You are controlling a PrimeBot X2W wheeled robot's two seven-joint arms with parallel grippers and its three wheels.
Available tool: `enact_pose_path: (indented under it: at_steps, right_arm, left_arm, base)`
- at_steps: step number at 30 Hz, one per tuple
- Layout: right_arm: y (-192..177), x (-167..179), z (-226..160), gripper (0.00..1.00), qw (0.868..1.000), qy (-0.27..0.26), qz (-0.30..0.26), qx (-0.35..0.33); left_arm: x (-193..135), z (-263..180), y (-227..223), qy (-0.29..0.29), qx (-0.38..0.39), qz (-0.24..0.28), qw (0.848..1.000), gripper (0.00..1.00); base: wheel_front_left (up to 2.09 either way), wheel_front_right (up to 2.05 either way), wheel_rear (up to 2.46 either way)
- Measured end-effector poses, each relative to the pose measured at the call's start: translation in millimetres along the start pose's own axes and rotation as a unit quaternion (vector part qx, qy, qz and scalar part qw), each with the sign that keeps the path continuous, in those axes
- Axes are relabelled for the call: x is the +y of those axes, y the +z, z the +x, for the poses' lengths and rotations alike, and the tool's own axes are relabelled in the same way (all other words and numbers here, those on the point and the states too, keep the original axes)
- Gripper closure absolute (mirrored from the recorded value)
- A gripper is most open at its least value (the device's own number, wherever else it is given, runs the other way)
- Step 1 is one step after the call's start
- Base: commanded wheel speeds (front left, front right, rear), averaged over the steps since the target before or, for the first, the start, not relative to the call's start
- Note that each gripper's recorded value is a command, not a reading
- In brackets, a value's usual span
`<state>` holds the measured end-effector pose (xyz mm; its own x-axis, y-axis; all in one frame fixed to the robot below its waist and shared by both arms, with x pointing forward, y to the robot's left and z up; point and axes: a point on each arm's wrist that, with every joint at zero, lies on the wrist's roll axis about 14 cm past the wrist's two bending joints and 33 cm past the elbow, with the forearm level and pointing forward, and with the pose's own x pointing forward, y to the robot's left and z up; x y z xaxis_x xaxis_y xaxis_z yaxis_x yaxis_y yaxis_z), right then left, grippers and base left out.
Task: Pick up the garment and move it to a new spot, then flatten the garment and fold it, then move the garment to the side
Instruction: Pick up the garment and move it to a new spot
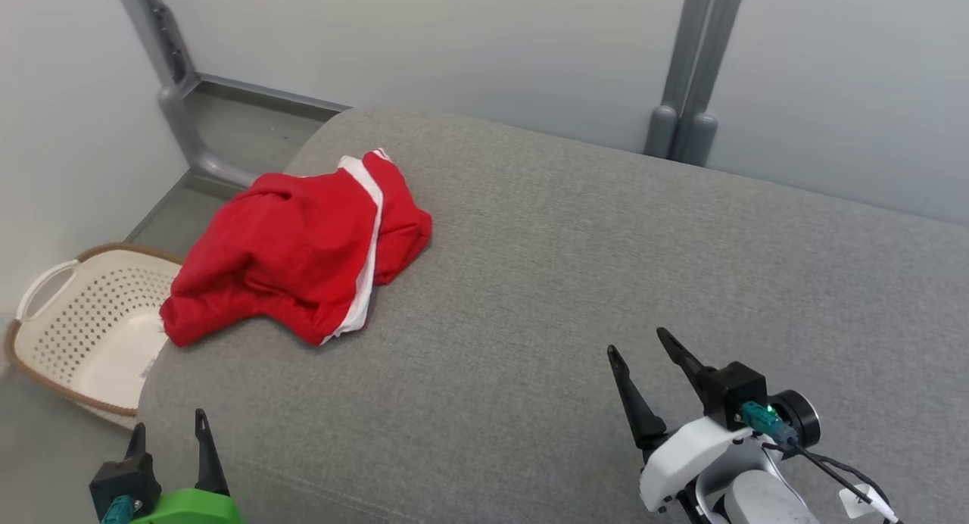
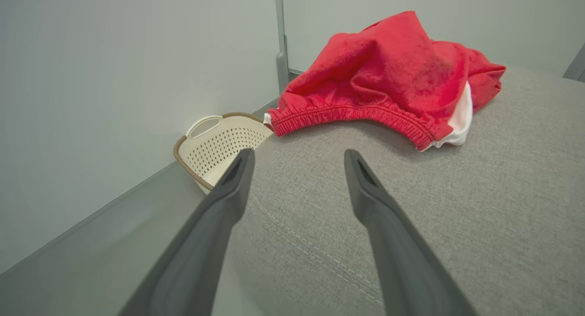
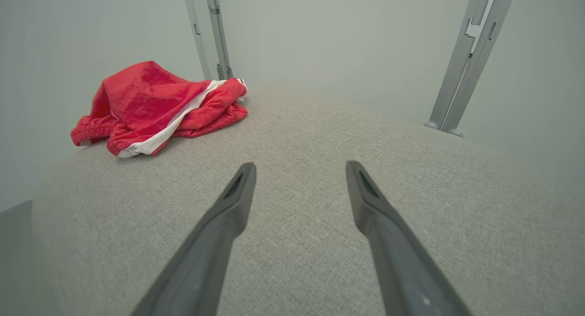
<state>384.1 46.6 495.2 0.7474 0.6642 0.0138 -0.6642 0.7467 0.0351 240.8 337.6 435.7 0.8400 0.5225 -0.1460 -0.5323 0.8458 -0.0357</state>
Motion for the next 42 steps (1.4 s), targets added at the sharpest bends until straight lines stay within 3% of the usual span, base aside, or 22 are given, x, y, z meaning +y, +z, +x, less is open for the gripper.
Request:
enact_pose_path:
  at_steps: [6,8,13,17,24,32,37,42]
  right_arm:
    - [-2.6,32.5,18.0,0.0,0.999,0.054,0.005,0.005]
    - [-8.3,37.5,20.3,0.0,0.998,0.062,0.004,0.014]
    - [-21.0,30.5,19.5,0.0,0.998,0.053,0.009,0.03]
    - [-22.6,12.5,26.9,0.0,0.999,0.045,0.0,0.029]
    - [-43.4,-28.3,32.3,0.0,0.999,0.019,-0.007,0.046]
    - [-74.4,-68.9,22.6,0.0,0.997,-0.024,0.004,0.077]
    - [-91.3,-89.2,14.2,0.0,0.994,-0.047,0.01,0.096]
    - [-102.8,-98.4,9.9,0.0,0.992,-0.056,0.013,0.109]
  left_arm:
    - [37.3,-19.2,-10.6,0.053,0.012,-0.018,0.998,0.0]
    - [45.3,-25.2,-20.3,0.066,0.024,-0.047,0.996,0.0]
    - [36.7,-16.4,-21.8,0.05,0.032,-0.063,0.996,0.0]
    - [24.6,15.1,-1.8,0.038,0.016,-0.076,0.996,0.0]
    - [-1.3,80.1,36.3,0.0,-0.006,-0.054,0.999,0.0]
    - [-41.4,137.6,47.6,-0.05,0.004,-0.01,0.999,0.0]
    - [-66.4,162.1,33.2,-0.078,0.036,0.013,0.996,0.0]
    - [-67.1,176.8,-0.9,-0.077,0.114,0.046,0.989,0.0]
  base:
    - [0.0,0.0,0.0]
    - [0.0,0.0,0.0]
    - [0.0,0.0,0.0]
    - [0.0,0.0,0.0]
    - [0.0,0.0,0.0]
    - [0.0,0.0,0.0]
    - [0.0,0.0,0.0]
    - [0.0,0.0,0.0]
